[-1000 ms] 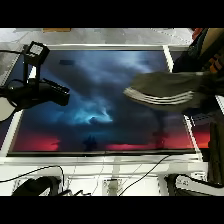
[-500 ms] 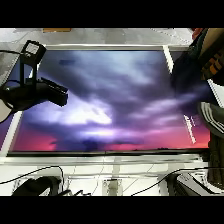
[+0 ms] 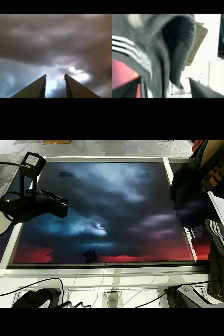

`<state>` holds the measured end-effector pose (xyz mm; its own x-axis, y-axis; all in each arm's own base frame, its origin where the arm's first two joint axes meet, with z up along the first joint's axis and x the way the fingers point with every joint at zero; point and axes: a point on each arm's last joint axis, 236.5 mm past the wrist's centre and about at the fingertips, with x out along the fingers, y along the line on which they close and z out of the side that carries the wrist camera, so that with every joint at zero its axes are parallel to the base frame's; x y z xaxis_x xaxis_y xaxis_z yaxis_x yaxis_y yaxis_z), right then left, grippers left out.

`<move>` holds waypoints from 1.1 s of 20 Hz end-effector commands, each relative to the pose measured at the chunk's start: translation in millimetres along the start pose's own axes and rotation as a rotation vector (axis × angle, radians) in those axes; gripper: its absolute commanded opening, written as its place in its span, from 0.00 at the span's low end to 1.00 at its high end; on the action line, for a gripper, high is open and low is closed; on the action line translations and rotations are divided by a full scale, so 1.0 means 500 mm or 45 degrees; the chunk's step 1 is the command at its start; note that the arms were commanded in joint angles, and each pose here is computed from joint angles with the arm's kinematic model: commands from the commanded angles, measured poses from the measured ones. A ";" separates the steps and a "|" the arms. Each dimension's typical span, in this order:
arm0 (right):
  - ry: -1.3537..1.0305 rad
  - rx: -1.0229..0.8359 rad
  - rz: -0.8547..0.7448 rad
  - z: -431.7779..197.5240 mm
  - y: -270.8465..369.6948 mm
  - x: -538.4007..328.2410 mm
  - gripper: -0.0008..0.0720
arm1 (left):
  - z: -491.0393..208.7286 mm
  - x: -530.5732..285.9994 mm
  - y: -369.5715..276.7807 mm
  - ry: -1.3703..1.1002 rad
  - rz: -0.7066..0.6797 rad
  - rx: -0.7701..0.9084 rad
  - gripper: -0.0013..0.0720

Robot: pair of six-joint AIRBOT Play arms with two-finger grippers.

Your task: Fold the clothes and pants, and hang the long-sleeved shirts on hangers.

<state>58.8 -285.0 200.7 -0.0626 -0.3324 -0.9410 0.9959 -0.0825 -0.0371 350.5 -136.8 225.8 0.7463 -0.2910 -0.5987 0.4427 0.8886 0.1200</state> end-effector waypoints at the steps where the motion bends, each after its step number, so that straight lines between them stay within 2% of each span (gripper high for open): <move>1: -0.006 0.068 -0.028 -0.003 -0.016 -0.006 0.97 | 0.010 0.000 0.002 -0.027 0.005 0.000 0.37; 5: -0.056 0.084 -0.003 0.018 -0.006 -0.004 0.95 | 0.012 0.003 0.002 -0.031 0.005 0.000 0.37; 7: -0.122 0.071 0.038 0.043 0.008 -0.006 0.84 | 0.010 0.007 0.002 -0.024 0.004 0.000 0.37; 8: -0.149 0.047 0.085 0.053 0.026 -0.008 0.60 | 0.009 0.009 0.002 -0.021 0.003 -0.001 0.37; 9: -0.170 0.021 0.160 0.061 0.054 -0.011 0.27 | 0.009 0.011 0.001 -0.019 0.003 -0.001 0.37; 10: -0.179 0.007 0.265 0.064 0.093 -0.017 0.06 | 0.008 0.012 0.002 -0.017 0.003 0.000 0.37; 13: -0.142 -0.272 0.657 0.020 0.256 -0.045 0.04 | 0.009 0.011 0.001 -0.018 0.003 -0.001 0.37; 15: -0.054 -0.454 0.826 -0.055 0.347 -0.060 0.04 | 0.009 0.011 0.002 -0.018 0.003 -0.001 0.37; 19: 0.103 -1.046 0.960 -0.294 0.485 -0.072 0.04 | 0.009 0.011 0.001 -0.018 0.003 -0.001 0.37; 22: 0.130 -1.426 1.007 -0.477 0.540 -0.089 0.04 | 0.009 0.011 0.001 -0.018 0.003 -0.001 0.37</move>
<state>315.1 -146.6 170.0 0.5220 0.0192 -0.8527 0.5275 0.7783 0.3405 356.9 -139.3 225.9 0.7540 -0.2943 -0.5873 0.4411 0.8893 0.1206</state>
